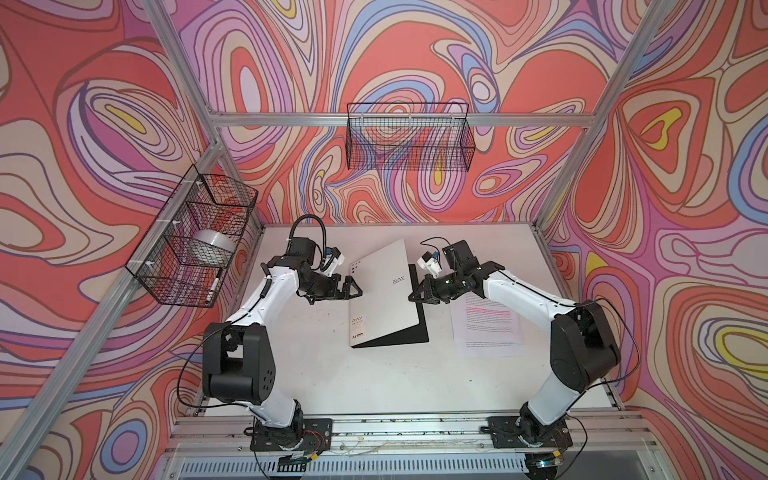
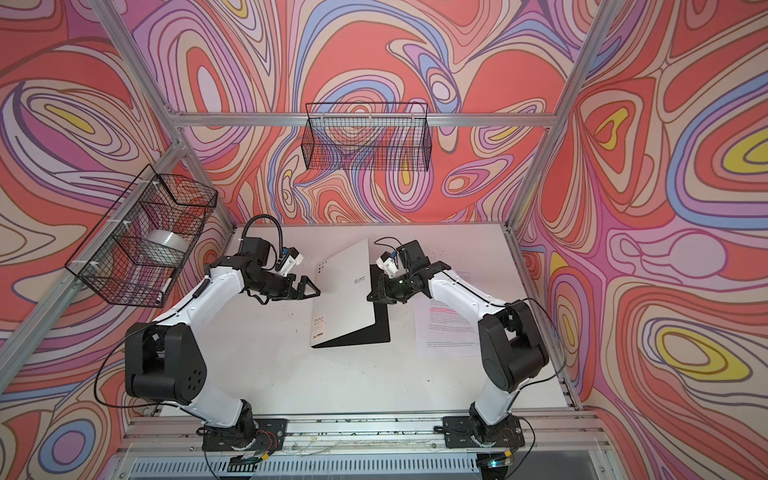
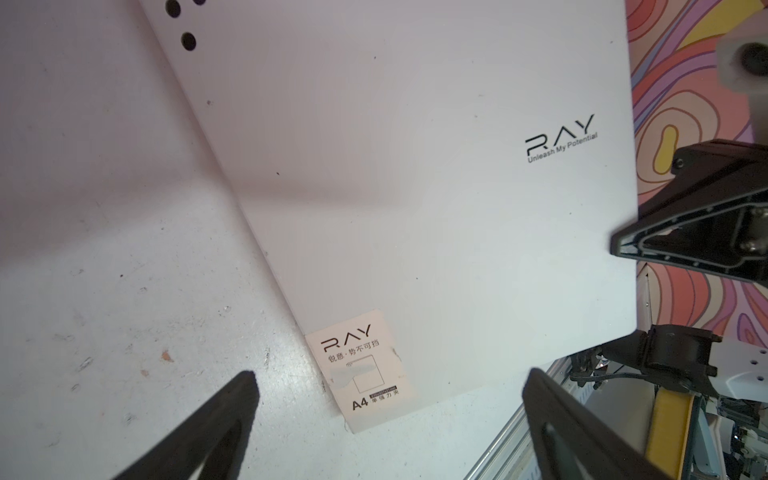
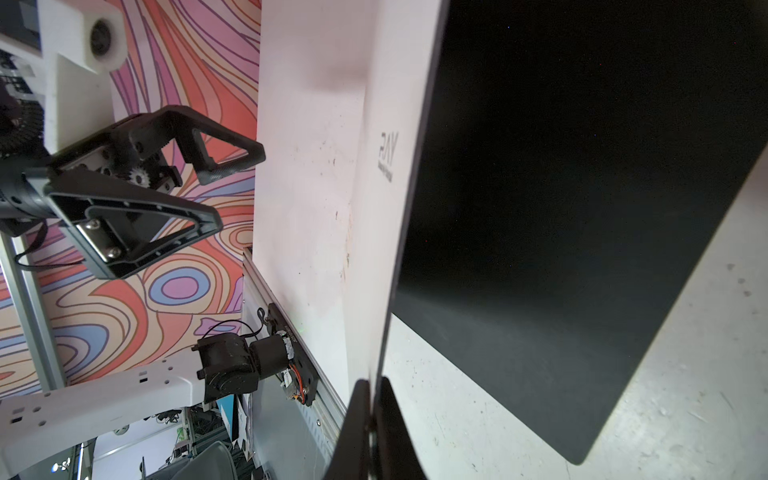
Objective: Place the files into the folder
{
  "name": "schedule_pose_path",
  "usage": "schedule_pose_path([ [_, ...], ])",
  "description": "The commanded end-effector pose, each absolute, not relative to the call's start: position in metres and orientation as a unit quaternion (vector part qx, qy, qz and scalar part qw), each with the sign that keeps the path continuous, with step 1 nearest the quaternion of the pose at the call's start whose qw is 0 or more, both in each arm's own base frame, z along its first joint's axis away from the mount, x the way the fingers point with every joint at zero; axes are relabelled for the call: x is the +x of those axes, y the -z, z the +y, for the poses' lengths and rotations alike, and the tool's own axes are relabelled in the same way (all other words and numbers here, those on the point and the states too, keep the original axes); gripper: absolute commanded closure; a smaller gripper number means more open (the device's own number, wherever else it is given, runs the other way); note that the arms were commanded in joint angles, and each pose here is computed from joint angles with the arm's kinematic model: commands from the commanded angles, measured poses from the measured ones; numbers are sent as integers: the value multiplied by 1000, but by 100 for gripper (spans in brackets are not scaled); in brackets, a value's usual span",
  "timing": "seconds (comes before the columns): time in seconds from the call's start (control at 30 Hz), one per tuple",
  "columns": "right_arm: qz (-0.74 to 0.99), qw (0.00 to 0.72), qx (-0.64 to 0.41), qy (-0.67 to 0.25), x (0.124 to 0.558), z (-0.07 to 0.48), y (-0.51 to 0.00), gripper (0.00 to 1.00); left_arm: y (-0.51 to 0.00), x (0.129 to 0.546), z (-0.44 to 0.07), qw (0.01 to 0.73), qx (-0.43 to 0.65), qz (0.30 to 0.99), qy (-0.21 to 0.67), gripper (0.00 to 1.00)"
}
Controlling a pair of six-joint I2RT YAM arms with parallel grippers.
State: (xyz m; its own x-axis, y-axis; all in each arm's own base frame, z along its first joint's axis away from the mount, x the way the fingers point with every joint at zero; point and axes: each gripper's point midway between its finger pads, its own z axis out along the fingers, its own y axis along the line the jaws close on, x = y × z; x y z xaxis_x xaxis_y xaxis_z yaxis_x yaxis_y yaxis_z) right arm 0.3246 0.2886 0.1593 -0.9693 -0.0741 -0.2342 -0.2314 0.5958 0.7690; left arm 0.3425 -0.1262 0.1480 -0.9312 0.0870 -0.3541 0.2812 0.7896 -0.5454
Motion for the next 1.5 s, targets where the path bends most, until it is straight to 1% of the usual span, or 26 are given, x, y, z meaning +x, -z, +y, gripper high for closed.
schedule_pose_path([
  [0.0, 883, 91, -95, -451, 329, 292, -163, 94, -146, 348, -128, 144, 87, 932, 321, 0],
  [0.33, 858, 99, -95, -495, 338, 307, -179, 78, -165, 369, -133, 154, 61, 926, 340, 0],
  [0.47, 847, 103, -99, -511, 341, 313, -188, 75, -177, 371, -130, 176, 76, 928, 320, 0],
  [0.57, 841, 106, -101, -520, 343, 318, -195, 70, -185, 373, -124, 174, 63, 935, 302, 0],
  [0.77, 826, 117, -112, -539, 345, 334, -213, 62, -224, 397, -126, 193, 40, 935, 295, 0],
  [0.9, 813, 125, -123, -555, 343, 349, -230, 59, -242, 414, -136, 201, 39, 938, 279, 0],
  [0.93, 815, 114, -120, -556, 344, 355, -221, 59, -245, 418, -139, 201, 35, 938, 279, 0],
  [1.03, 807, 117, -127, -565, 342, 368, -226, 57, -248, 428, -149, 203, 23, 939, 276, 0],
  [1.27, 803, 118, -135, -569, 338, 394, -225, 56, -246, 442, -164, 206, 18, 949, 236, 0],
  [1.47, 797, 142, -133, -572, 335, 407, -236, 47, -243, 449, -159, 201, 3, 956, 214, 0],
])
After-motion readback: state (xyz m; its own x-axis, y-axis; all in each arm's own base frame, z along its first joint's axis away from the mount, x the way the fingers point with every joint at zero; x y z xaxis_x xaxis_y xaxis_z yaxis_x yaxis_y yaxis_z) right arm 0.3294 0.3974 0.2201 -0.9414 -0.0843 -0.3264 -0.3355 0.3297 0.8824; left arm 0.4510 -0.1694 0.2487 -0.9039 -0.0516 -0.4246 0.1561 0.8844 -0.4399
